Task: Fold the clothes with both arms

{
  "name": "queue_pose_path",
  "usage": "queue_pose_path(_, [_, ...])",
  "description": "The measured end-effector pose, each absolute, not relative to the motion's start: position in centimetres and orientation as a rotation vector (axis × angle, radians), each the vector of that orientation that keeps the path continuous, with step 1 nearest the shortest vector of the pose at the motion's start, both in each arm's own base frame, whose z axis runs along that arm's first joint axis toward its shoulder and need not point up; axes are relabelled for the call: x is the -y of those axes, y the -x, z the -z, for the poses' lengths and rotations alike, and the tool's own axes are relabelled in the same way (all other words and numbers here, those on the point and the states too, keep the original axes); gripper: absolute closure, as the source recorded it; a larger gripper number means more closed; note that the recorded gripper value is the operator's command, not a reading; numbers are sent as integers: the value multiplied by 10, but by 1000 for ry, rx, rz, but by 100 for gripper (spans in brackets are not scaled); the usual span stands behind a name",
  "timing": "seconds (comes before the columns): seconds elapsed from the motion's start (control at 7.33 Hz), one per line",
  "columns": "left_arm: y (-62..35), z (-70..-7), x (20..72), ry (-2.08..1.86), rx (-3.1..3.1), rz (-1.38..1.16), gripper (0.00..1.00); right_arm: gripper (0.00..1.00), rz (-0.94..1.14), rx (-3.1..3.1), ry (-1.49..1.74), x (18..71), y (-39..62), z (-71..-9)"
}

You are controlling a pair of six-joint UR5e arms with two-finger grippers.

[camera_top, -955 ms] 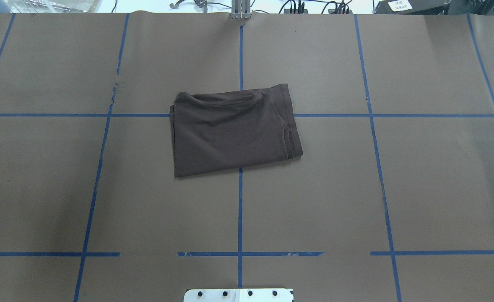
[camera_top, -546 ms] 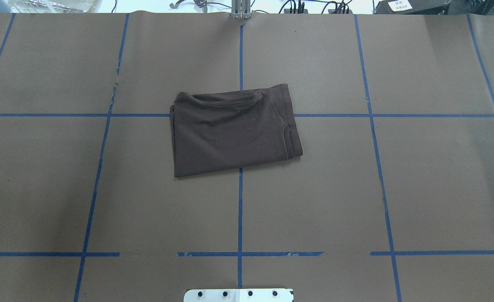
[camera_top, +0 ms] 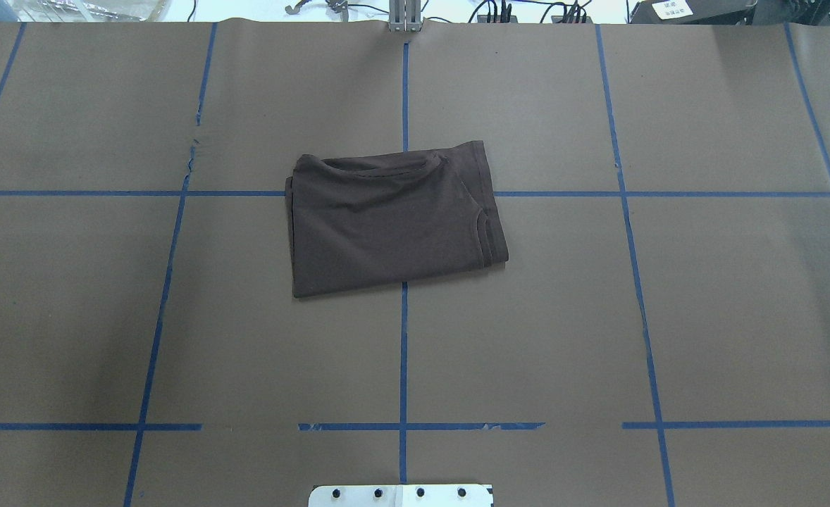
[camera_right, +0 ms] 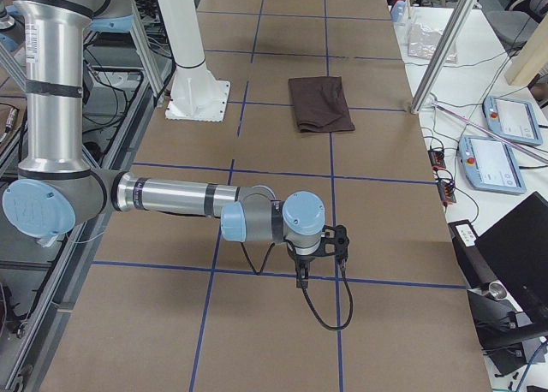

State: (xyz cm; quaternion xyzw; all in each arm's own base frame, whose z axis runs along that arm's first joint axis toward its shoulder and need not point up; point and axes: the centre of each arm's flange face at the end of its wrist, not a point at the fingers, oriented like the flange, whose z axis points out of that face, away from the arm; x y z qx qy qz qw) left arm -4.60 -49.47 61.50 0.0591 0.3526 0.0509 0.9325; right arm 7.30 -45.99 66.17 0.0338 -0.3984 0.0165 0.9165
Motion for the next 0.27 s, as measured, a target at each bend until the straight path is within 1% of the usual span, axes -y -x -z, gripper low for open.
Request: queue_pose_path(0.27, [46,-612,495,-125,-723,-106,0,0,-35,821,-67,459,-73,-664])
